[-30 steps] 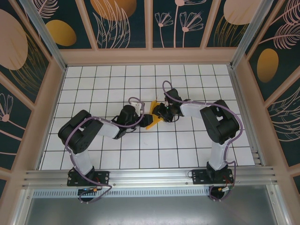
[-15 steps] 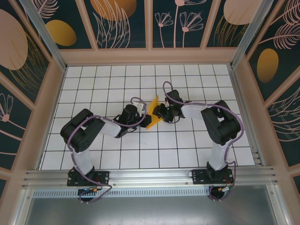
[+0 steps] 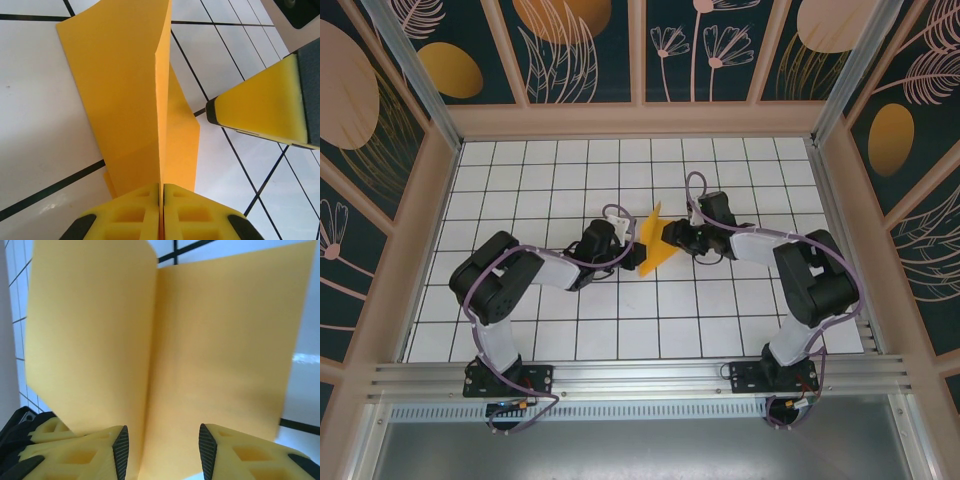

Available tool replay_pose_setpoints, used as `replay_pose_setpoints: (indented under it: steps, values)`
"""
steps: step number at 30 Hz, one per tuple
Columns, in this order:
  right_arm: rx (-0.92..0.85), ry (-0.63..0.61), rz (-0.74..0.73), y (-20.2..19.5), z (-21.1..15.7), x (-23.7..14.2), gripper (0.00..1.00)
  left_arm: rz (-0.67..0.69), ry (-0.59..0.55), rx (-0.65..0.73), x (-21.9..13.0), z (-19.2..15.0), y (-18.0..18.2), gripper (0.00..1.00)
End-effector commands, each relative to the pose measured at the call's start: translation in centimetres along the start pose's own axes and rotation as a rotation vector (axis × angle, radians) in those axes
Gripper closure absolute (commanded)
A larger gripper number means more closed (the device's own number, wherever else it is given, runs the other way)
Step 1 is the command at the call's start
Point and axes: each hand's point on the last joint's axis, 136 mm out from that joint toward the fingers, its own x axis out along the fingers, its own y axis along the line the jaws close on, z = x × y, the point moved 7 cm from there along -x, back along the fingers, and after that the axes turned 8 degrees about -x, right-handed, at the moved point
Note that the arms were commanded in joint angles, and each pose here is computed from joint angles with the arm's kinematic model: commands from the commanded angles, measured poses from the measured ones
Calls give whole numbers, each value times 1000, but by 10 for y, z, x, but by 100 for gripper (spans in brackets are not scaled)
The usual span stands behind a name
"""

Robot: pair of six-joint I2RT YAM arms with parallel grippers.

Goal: Fold a paper plane with a square sheet of paper (pick it up from the middle)
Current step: Fourth fold the wing at the center of the table.

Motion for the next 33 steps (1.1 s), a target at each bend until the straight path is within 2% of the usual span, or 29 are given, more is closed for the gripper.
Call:
replay_pose_setpoints:
  steps: [1,5,16,24,33]
  values:
    - [-72,-19,42,8,10,2,55,-14,35,22,6,-1,-1,88]
    - [-70,10,54,4,8,14,54,-10,48,20,9,-2,-1,88]
    - [-75,13,124,-3,-8,18,36,-26,93,23,20,-6,-3,87]
    - [12,37,22,-19,-12,26,29,-31,122,24,25,-11,-3,86]
    - [115,80,-111,-39,-20,35,31,-38,142,23,28,-14,-1,82]
